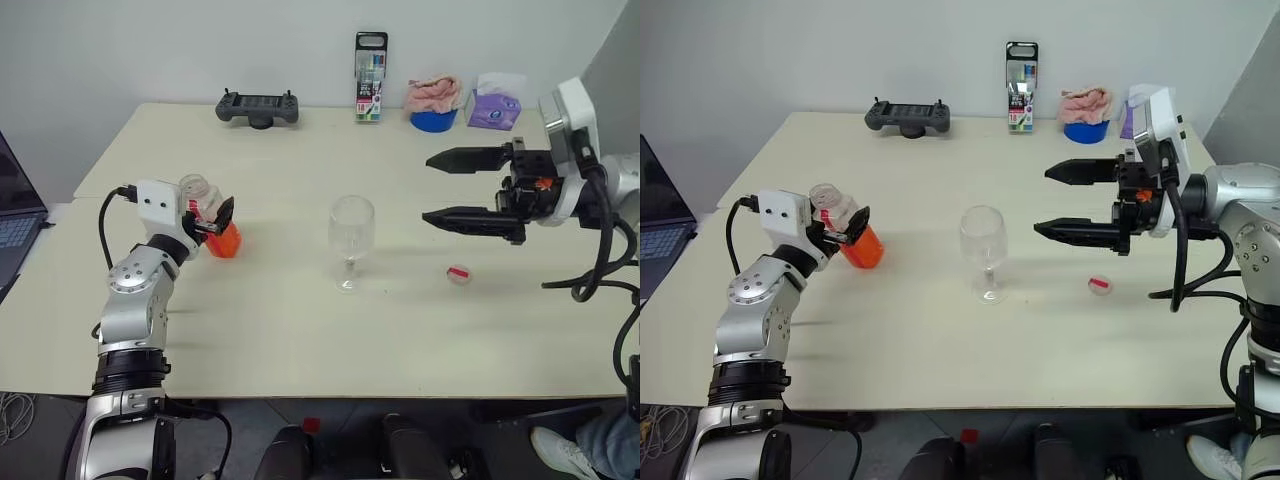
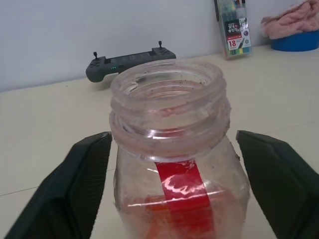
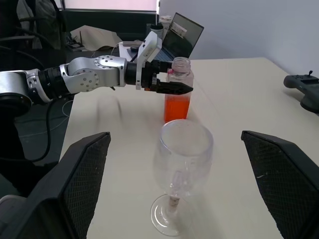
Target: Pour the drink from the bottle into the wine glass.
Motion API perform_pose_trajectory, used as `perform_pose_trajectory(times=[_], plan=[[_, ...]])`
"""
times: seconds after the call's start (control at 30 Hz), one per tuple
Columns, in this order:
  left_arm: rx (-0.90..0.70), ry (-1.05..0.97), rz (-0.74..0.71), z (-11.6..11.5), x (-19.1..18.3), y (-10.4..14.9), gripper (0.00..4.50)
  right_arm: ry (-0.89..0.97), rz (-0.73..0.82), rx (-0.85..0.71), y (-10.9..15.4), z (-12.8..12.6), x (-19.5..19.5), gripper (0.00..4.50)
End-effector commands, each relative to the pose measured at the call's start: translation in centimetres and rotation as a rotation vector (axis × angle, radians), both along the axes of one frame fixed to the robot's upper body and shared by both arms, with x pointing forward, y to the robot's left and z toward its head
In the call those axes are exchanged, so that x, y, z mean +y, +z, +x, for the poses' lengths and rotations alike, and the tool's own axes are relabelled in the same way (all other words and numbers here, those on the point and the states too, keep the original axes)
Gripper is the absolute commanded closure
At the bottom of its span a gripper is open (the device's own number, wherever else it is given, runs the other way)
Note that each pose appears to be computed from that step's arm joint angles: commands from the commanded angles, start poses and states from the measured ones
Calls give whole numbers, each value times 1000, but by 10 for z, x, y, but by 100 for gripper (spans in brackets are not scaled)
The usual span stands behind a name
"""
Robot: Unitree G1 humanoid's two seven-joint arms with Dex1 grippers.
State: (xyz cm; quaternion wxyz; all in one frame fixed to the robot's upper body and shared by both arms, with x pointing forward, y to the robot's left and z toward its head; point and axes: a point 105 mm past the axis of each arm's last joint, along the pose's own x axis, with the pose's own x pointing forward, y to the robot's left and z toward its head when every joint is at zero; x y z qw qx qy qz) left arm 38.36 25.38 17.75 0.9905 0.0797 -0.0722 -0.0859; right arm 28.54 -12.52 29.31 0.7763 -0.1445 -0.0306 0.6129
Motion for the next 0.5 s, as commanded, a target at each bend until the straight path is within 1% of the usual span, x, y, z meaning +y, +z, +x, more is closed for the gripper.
perform_pose_trajectory(times=[0.03, 0.1, 0.13, 0.23, 0.33, 0.4, 0.43, 0.5], plan=[[-59, 9, 3, -2, 4, 14, 155, -16, 7, -52, 9, -6, -1, 0], [-61, 11, 3, -2, 5, 16, 217, -37, 17, -56, 9, -4, -2, 0], [-62, 12, 3, -1, 6, 16, 238, -48, 25, -55, 8, -3, -2, 0], [-79, -3, 12, 2, 6, 24, 239, -101, 48, -48, 4, 0, -5, 0], [-120, -66, 43, 2, -4, 44, 239, -174, 113, -41, -1, 4, -9, 0], [-164, -147, 113, 0, -19, 63, 239, -227, 145, -17, -11, 3, -14, 0], [-186, -196, 176, -2, -30, 72, 239, -248, 148, 1, -18, 1, -16, 0], [-214, -271, 296, -5, -46, 82, 239, -269, 137, 16, -30, -3, -17, 0]])
